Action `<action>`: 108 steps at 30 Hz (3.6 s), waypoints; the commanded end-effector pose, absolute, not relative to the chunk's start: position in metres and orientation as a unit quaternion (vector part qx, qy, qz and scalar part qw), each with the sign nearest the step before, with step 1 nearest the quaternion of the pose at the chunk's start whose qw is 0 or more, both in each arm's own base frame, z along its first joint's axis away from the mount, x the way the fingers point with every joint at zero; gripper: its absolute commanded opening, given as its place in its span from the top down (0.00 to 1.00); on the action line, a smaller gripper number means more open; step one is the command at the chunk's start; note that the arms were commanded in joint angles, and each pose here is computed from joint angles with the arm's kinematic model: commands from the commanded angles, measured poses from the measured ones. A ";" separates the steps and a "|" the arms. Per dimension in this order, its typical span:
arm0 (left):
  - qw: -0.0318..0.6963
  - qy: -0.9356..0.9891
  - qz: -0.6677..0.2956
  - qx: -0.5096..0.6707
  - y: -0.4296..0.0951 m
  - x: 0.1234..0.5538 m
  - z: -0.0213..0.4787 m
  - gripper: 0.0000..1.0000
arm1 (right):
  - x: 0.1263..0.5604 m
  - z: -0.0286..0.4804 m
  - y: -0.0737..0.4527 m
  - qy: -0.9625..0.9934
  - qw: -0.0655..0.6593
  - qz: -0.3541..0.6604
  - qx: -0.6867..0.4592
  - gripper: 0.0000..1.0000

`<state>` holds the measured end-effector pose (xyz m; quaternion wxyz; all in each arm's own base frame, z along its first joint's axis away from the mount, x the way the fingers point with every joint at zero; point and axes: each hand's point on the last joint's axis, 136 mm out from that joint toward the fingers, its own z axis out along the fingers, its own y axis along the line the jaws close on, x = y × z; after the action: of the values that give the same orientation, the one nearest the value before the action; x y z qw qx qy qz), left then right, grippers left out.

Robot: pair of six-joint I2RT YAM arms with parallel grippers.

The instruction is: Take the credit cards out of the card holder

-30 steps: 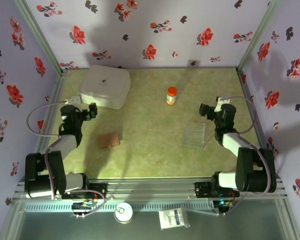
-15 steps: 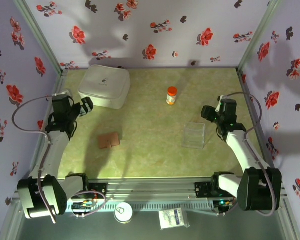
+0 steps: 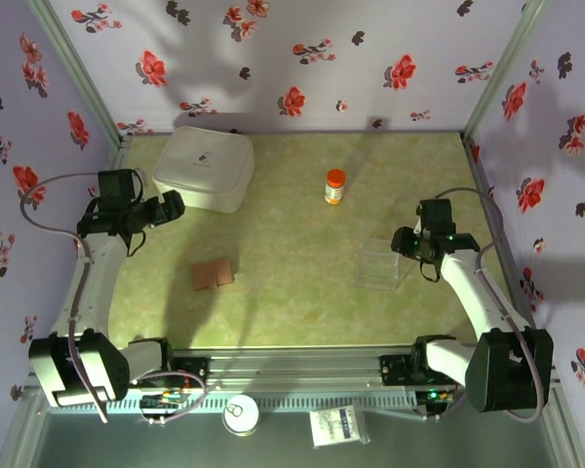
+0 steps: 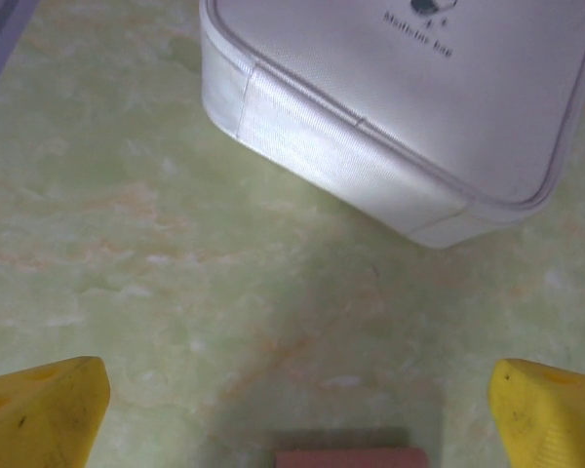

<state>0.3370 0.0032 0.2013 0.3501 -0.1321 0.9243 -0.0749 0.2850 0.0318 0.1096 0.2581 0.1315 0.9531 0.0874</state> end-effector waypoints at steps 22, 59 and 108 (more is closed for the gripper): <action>0.344 0.927 -0.065 -0.138 0.016 0.330 0.198 0.00 | 0.263 0.065 0.046 0.970 0.178 0.091 0.139 0.74; 0.349 0.924 -0.077 -0.133 0.012 0.331 0.195 0.00 | 0.282 0.075 0.078 0.978 0.181 0.063 0.088 0.99; 0.349 0.922 -0.104 -0.131 0.003 0.332 0.196 0.00 | 0.434 0.054 0.263 0.983 0.181 0.026 0.005 0.92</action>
<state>0.3333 0.0040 0.1952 0.3448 -0.1296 0.9248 -0.0950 0.4335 0.2671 0.0645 0.1867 -0.0082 0.9813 0.0455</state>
